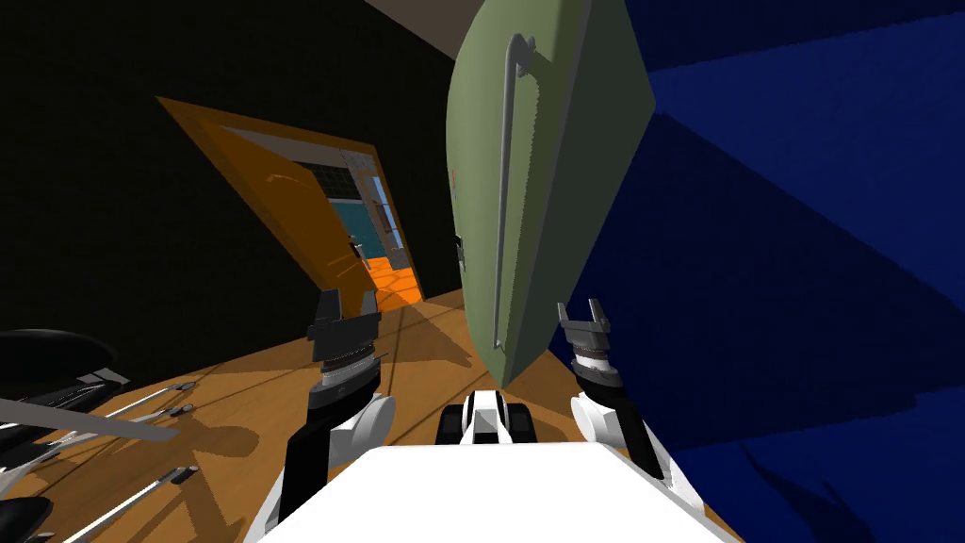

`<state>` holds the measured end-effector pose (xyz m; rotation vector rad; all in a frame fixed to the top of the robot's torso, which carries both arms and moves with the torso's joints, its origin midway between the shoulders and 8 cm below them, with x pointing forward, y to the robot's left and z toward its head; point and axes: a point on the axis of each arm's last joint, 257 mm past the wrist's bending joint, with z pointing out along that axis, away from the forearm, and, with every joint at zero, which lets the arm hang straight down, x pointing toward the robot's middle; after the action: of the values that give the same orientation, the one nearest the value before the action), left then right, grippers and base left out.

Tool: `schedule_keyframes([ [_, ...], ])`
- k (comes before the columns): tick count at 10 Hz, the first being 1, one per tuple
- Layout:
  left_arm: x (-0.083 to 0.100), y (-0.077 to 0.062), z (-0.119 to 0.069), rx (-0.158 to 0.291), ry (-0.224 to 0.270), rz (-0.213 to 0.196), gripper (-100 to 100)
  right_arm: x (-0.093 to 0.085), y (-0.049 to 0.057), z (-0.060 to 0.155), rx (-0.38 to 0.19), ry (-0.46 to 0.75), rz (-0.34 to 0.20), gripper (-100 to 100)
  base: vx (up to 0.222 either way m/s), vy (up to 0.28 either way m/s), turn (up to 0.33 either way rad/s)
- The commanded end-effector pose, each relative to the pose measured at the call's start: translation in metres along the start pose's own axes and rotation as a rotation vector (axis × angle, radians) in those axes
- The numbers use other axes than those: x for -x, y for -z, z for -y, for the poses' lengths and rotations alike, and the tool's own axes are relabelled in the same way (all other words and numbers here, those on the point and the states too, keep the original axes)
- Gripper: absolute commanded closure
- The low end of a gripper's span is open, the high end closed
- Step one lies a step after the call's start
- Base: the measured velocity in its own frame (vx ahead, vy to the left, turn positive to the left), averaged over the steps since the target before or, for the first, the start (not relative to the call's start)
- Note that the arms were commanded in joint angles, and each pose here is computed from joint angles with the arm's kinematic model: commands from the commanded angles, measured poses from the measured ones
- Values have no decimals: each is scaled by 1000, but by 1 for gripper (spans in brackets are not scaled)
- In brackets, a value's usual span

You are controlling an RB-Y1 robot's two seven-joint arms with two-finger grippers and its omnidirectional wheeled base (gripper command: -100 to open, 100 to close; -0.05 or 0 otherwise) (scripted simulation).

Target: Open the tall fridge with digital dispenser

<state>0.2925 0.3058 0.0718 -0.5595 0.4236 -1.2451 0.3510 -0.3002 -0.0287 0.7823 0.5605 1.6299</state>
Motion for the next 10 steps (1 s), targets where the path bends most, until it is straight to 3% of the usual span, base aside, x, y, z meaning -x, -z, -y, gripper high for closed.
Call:
schedule_keyframes([
  [1,0,0,0,0,0,0,0,14,1,0,13,-112,33,-100,-17,4,265],
  [10,0,0,0,0,0,0,0,55,2,6,70,-474,131,-100,-19,-1,180],
])
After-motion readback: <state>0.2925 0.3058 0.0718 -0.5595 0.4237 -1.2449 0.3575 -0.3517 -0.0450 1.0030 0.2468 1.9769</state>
